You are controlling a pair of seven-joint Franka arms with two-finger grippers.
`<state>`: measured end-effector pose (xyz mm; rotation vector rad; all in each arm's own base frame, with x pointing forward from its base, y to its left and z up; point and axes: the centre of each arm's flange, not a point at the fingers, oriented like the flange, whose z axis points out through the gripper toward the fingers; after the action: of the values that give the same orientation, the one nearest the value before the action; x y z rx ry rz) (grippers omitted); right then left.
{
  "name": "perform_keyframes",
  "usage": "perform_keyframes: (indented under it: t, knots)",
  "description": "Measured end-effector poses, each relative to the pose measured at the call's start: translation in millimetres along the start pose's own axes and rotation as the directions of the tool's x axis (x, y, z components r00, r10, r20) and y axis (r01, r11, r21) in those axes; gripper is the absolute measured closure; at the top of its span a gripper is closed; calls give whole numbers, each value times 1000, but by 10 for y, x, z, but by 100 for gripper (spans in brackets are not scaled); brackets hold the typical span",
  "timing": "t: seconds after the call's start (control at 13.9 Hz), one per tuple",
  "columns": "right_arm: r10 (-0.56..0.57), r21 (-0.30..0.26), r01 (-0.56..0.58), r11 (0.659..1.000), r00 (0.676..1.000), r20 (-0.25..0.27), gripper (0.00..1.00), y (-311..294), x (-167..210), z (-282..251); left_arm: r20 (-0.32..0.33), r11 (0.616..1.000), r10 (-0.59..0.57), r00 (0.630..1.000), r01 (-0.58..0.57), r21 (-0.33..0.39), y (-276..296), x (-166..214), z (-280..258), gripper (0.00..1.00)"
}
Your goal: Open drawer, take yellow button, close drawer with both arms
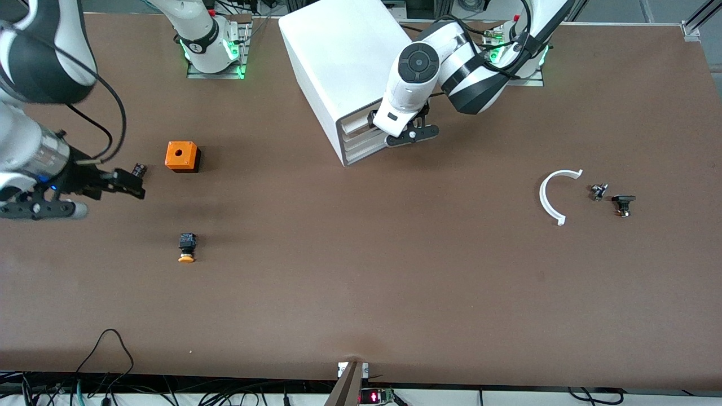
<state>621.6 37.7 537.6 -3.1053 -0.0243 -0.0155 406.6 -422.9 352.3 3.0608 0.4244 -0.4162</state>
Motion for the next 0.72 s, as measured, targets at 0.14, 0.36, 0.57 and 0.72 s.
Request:
perform_keyframes:
  t: [0.14,0.36,0.57,0.72]
  knots:
    - [-3,-6,3,1000,1000,-2,0,4,-172,-290,9,1000,-5,1000,5,-3,1,1,5,0]
    - [14,-13,-14,1000,1000,4,0,-31,-386,-576,33,1000,-17,999,17,-12,6,-10,11,0]
    - [15,-22,-14,1000,1000,18,0,-87,-491,-672,66,999,-36,997,38,-26,10,-17,13,0]
    - [14,-24,-13,1000,1000,24,0,-96,-526,-701,72,999,-39,997,41,-27,10,-17,16,0]
